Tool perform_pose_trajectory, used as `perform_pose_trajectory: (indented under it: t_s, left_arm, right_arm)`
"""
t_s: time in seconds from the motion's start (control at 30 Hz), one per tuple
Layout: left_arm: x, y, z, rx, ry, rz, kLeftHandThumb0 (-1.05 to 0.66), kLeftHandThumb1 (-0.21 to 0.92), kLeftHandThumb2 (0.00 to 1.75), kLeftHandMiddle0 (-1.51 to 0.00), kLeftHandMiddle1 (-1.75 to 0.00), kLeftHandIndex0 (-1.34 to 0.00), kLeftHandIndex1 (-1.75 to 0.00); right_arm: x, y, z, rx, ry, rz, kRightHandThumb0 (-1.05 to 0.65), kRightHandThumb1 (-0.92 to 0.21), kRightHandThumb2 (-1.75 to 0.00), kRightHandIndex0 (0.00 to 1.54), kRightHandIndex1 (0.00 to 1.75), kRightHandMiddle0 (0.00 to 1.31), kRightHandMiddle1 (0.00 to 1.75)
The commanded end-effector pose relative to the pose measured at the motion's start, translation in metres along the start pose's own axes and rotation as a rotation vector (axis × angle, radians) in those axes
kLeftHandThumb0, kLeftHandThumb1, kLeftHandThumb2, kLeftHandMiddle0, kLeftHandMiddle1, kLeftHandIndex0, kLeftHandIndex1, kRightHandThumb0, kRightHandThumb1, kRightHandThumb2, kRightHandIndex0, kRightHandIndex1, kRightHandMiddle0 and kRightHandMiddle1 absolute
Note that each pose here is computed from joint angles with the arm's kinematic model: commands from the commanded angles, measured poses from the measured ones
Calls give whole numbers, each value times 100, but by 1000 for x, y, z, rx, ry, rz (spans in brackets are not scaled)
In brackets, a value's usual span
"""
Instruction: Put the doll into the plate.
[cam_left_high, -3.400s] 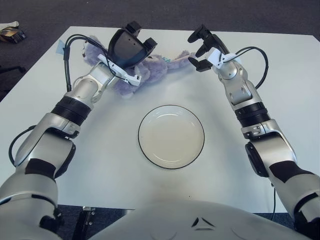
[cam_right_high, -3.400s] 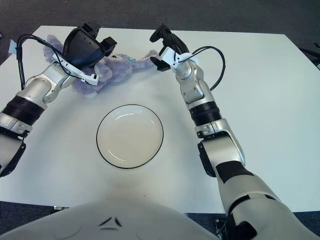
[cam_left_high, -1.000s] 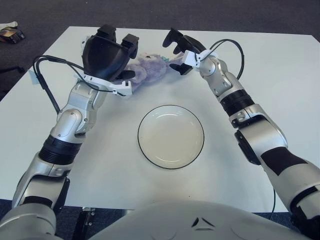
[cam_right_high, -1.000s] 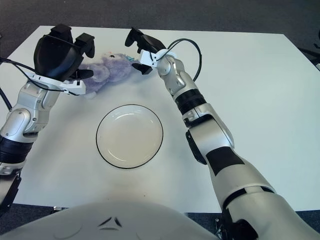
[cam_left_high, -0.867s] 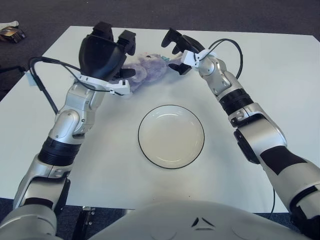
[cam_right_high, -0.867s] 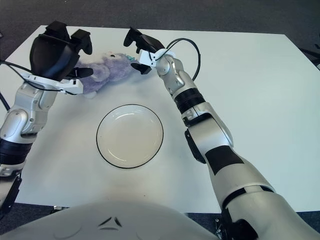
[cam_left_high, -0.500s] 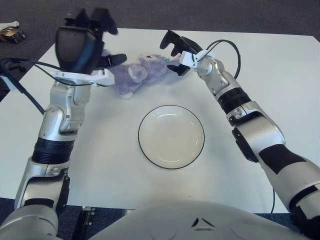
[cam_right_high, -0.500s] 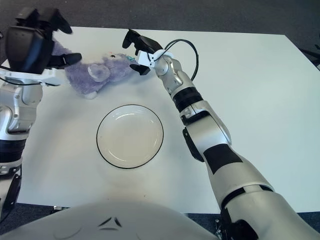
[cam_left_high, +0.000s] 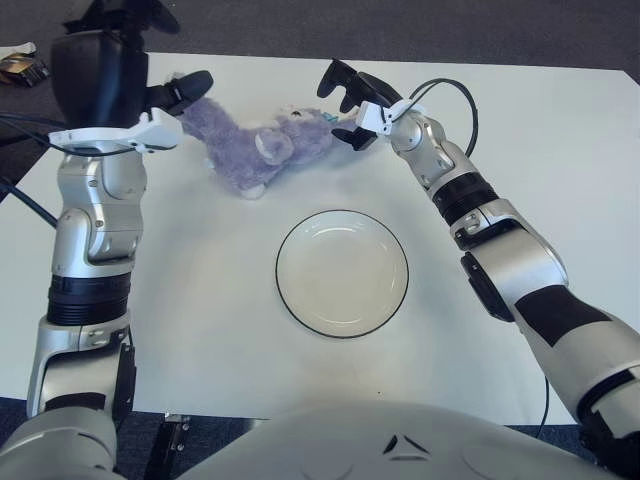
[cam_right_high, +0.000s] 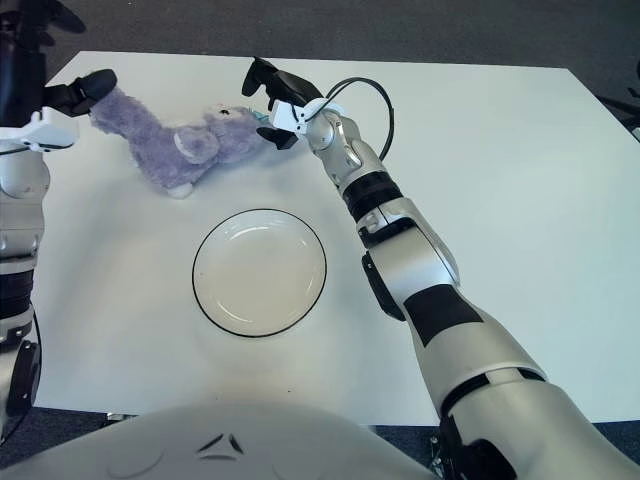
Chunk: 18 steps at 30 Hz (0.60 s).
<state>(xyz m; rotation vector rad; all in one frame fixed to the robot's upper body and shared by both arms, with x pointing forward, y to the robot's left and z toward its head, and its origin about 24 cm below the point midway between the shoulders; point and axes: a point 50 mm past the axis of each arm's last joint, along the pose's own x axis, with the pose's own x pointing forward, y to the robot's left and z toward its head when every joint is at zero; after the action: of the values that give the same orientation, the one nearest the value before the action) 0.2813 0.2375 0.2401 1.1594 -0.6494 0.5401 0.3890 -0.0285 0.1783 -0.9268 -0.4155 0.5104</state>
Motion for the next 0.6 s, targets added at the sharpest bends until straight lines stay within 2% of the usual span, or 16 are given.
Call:
perform_pose_trajectory:
  t_s: [0.0,0.2,0.4,0.57]
  left_arm:
    - [-3,1,-3,-19,40,26,-76,92,54,-62,-153,-22,-150]
    - [-2,2,-6,-26,94,28,-74,91,52,-54,-152,-19,-151]
    - [-7,0,-20,1,175,-102,-80,92,57,-40,-139,-11,-147]
    - [-12,0,-25,33,244,-204,-87,92,63,-35,-133,-6,-145]
  right_arm:
    - [2,-7,4,-6,-17,-22,-33,-27,-115,29,120,3,138]
    - [1,-9,5,-16,-21,-28,-34,-28,-114,30,120,3,138]
    - [0,-9,4,-19,-22,-32,-34,-27,-114,29,117,3,138]
    - [-1,-9,3,-10,-22,-32,-33,-26,-115,28,115,4,138]
